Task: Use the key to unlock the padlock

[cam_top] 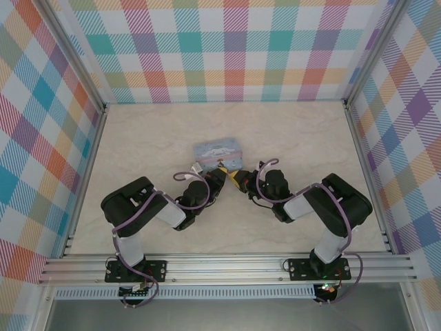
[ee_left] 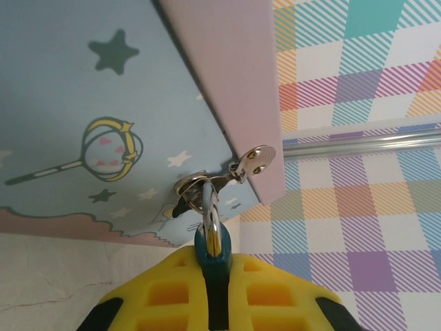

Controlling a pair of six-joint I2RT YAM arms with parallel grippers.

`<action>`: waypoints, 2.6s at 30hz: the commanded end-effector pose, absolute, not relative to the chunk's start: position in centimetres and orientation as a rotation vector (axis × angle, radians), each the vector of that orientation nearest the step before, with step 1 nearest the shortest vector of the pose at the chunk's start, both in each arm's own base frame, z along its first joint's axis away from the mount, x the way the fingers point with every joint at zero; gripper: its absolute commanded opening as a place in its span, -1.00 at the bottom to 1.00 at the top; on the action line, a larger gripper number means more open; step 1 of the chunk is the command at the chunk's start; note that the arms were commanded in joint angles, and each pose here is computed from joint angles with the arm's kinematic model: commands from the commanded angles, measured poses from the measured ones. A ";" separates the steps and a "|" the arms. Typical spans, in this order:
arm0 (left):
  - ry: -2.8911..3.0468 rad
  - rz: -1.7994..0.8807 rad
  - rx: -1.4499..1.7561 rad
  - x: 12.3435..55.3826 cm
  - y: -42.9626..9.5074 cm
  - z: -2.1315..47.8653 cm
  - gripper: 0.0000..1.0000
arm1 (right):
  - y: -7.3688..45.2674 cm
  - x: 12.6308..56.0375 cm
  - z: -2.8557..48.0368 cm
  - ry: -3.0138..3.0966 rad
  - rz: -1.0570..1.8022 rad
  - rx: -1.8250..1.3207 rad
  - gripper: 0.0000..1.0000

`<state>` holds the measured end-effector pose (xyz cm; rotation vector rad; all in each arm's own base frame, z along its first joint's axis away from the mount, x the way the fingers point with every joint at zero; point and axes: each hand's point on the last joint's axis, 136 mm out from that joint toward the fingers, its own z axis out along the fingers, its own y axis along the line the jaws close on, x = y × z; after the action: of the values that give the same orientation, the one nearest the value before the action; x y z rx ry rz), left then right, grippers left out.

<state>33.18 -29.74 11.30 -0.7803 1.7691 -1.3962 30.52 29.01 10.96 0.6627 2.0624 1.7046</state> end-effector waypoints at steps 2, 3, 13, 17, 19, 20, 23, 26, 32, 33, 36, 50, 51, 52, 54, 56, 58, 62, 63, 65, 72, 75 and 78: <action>1.845 -1.576 -0.604 30.8 -33.9 12.4 -1.00 | 30.4 31.7 15.6 1.938 1.802 0.546 -0.93; 1.846 -1.577 -0.605 30.8 -34.0 12.4 -1.00 | 30.3 31.6 15.7 1.935 1.798 0.548 -0.93; 1.833 -1.616 -0.581 30.8 -34.7 13.2 -1.00 | 30.9 31.4 14.7 1.968 1.798 0.549 -0.94; 1.836 -1.620 -0.575 30.6 -34.7 13.3 -1.00 | 30.5 31.8 14.5 1.953 1.791 0.568 -0.94; 1.838 -1.610 -0.584 30.5 -34.4 13.1 -1.00 | 29.6 32.0 14.2 1.952 1.766 0.580 -0.94; 1.838 -1.603 -0.587 30.5 -34.2 13.0 -1.00 | 29.1 32.1 14.2 1.950 1.752 0.586 -0.94; 1.839 -1.594 -0.589 30.4 -33.9 12.9 -1.00 | 28.0 32.2 14.1 1.952 1.722 0.595 -0.94; 1.838 -1.594 -0.590 30.4 -33.9 12.9 -1.00 | 27.4 32.1 13.8 1.966 1.697 0.594 -0.94; 1.829 -1.603 -0.574 30.3 -34.0 13.4 -1.00 | 26.6 31.8 13.0 1.982 1.687 0.604 -0.94; 1.830 -1.606 -0.572 30.3 -34.1 13.5 -1.00 | 26.5 31.7 13.0 1.980 1.689 0.605 -0.94; 1.832 -1.610 -0.557 30.3 -34.2 13.6 -1.00 | 26.0 31.8 13.0 1.972 1.693 0.607 -0.94; 1.835 -1.631 -0.539 30.4 -34.8 13.8 -1.00 | 25.3 31.5 13.4 2.003 1.683 0.571 -0.94; 1.836 -1.632 -0.545 30.4 -34.8 13.7 -1.00 | 25.5 31.4 13.4 2.007 1.685 0.571 -0.94; 1.831 -1.634 -0.553 30.5 -34.8 13.7 -1.00 | 25.7 31.3 13.3 2.013 1.686 0.569 -0.94; 1.821 -1.631 -0.573 30.8 -34.8 13.7 -1.00 | 26.3 30.9 13.3 2.021 1.690 0.567 -0.94; 1.810 -1.622 -0.600 31.1 -34.6 13.7 -1.00 | 26.8 30.5 13.0 2.028 1.687 0.573 -0.94; 1.799 -1.620 -0.615 31.3 -34.5 13.8 -1.00 | 27.2 30.3 12.9 2.029 1.686 0.574 -0.94; 1.795 -1.636 -0.605 31.4 -34.9 14.1 -1.00 | 27.9 30.3 13.0 2.025 1.708 0.567 -0.94; 1.799 -1.639 -0.602 31.4 -35.0 14.1 -1.00 | 28.0 30.4 13.1 2.022 1.709 0.565 -0.94; 1.804 -1.642 -0.605 31.3 -35.1 13.9 -1.00 | 28.1 30.5 13.2 2.018 1.708 0.560 -0.94; 1.826 -1.625 -0.610 31.2 -34.9 13.1 -1.00 | 28.2 31.0 14.4 1.987 1.721 0.545 -0.95; 1.838 -1.603 -0.616 31.4 -34.9 12.3 -1.00 | 28.4 30.8 14.7 1.997 1.726 0.534 -0.94; 1.844 -1.617 -0.615 31.5 -35.3 12.1 -1.00 | 28.5 30.5 14.8 2.007 1.726 0.530 -0.94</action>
<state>33.24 -32.09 10.88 -0.7231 1.8112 -1.4700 30.42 26.84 10.79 0.6516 2.0980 1.6280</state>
